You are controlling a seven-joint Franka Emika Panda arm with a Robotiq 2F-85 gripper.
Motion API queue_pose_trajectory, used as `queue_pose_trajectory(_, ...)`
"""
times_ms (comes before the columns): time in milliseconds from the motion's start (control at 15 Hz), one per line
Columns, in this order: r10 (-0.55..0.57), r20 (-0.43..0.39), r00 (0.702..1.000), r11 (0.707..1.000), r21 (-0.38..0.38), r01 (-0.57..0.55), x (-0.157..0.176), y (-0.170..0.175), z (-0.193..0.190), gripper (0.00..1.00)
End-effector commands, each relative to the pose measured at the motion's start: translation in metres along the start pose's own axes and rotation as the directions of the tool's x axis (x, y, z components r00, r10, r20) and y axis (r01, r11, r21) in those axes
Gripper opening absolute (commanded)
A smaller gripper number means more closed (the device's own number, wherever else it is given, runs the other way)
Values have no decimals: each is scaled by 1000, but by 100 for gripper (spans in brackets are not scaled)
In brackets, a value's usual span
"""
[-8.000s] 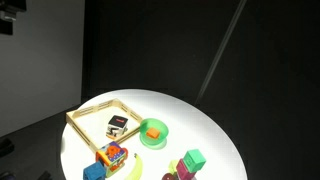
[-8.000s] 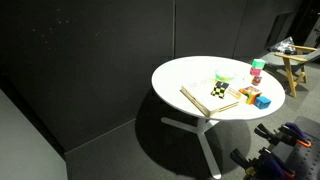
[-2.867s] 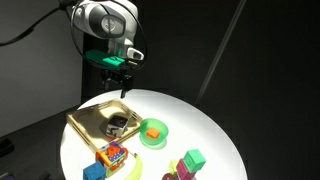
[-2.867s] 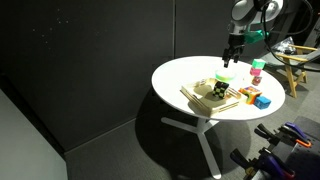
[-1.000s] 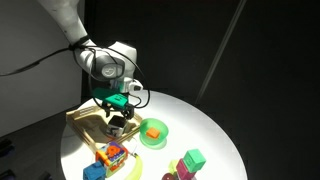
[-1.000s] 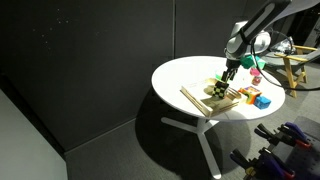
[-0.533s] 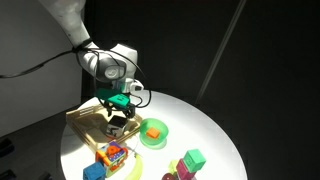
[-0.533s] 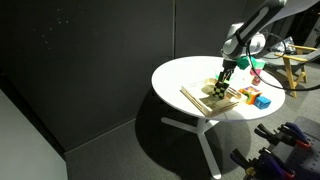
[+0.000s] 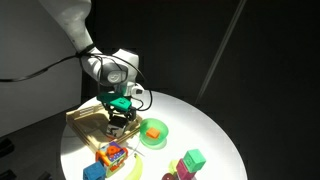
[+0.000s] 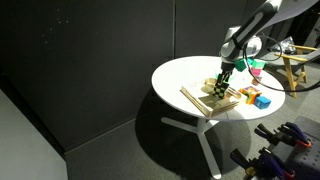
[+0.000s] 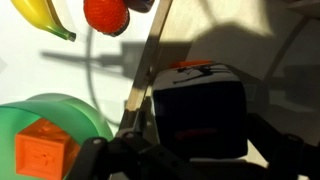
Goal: Remove the plushy cube from the crate and put it on the table
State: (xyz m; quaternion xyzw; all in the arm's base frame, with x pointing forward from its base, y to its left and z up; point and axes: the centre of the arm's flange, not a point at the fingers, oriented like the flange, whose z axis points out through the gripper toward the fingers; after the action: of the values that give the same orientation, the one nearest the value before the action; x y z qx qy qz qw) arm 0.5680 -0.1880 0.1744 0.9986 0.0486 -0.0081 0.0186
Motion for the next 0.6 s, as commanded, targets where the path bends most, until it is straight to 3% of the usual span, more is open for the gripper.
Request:
queue_pose_trajectory(0,1,-2,1000,1000,-10,-1,9,8,7,100)
queue_pose_trajectory(67,2,2,1000,1000,-12,-2,10,8,9,100)
queue_pose_trajectory(200,6,11,1000,1000,-16,-6,10,8,10,73)
queue_pose_trajectory(533,36,31,999,999,-34,-35,13,7,2,36)
